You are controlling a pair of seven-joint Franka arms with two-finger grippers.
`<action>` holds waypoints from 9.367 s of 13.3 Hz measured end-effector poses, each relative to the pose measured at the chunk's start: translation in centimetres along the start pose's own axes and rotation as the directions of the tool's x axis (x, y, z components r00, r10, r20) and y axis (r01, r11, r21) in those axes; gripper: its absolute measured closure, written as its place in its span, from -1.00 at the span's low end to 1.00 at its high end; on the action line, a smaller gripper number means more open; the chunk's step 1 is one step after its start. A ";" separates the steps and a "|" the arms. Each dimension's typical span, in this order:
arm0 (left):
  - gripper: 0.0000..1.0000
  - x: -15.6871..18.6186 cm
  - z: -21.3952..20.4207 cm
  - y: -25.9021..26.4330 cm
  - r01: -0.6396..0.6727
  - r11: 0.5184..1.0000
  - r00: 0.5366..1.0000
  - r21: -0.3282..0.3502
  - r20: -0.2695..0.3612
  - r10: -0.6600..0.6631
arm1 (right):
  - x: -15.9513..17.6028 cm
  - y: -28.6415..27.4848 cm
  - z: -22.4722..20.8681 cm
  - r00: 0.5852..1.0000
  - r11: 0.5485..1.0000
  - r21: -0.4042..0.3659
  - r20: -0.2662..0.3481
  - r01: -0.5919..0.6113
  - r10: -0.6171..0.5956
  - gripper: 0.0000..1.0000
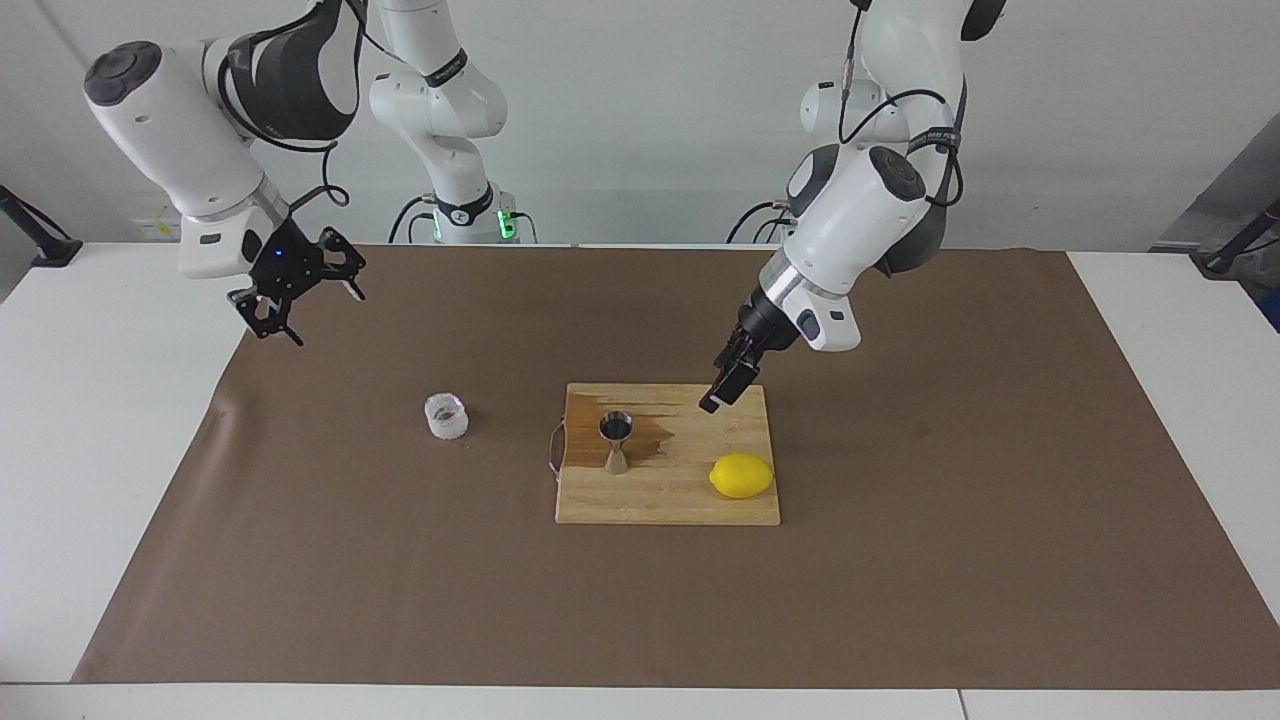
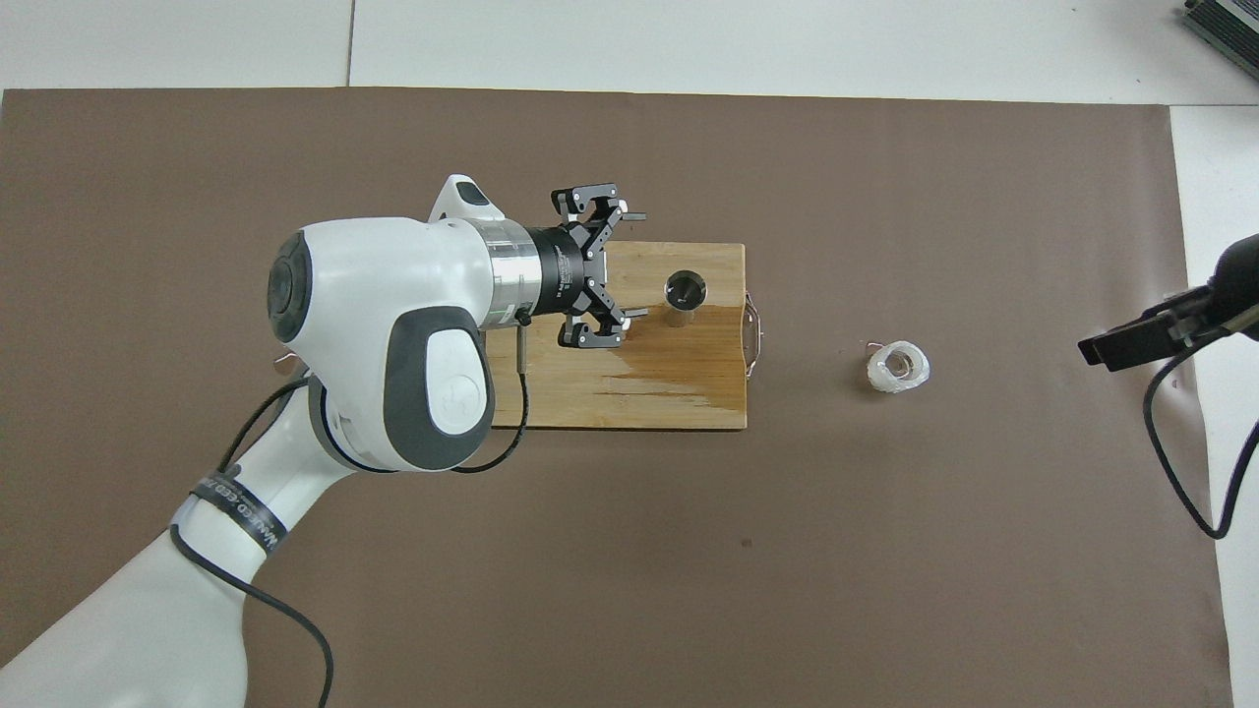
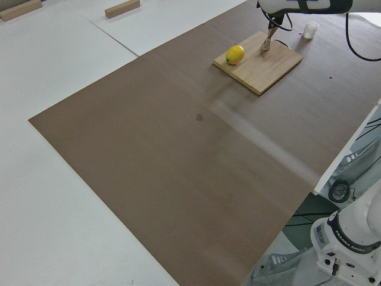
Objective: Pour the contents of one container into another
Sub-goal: 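Withdraw the left gripper while the right gripper reaches the white cup, then close the right gripper on the white cup and lift it, then carry the white cup over the dark cup with the right gripper, then tilt the white cup over the dark cup with the right gripper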
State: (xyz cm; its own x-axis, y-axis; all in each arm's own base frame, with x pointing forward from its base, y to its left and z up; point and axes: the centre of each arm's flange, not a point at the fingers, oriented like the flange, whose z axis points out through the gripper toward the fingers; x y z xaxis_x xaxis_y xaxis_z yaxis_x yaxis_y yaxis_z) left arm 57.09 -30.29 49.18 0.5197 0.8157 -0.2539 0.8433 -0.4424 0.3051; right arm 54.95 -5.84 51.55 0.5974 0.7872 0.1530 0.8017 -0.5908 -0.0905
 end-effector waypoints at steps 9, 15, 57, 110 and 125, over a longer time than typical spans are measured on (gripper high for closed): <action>-1.00 8.0 -6.6 -3.5 -0.570 0.785 0.810 0.243 0.007 0.586 | -1.8 3.2 16.1 0.880 0.947 0.100 -0.408 0.306 -0.241 -1.00; -1.00 13.4 -9.9 -5.6 -0.721 0.606 0.656 0.336 0.047 0.753 | -3.2 1.8 22.7 0.781 0.902 0.090 -0.541 0.423 -0.312 -1.00; -1.00 15.9 -21.8 -9.1 -0.829 0.423 0.496 0.365 0.131 0.858 | 24.2 -10.5 14.6 0.963 0.974 0.003 -0.147 0.228 -0.225 -0.02; -1.00 15.8 -21.4 -9.6 -0.828 0.424 0.508 0.368 0.171 0.844 | 30.2 -14.7 14.5 0.957 0.961 -0.123 0.185 0.246 -0.221 -0.02; -1.00 15.8 -21.4 -9.6 -0.828 0.424 0.508 0.368 0.171 0.844 | 29.5 -12.2 10.1 0.970 0.966 -0.101 -0.019 0.238 -0.241 -0.02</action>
State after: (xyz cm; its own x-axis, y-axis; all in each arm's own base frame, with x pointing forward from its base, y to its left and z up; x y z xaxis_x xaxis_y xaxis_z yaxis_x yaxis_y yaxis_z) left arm 54.27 -5.12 61.90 0.9993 -0.0226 -0.0283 -0.0225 -0.9997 0.0014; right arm 63.00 26.41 47.26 0.3865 0.9027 0.1890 0.9145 -0.4017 0.0487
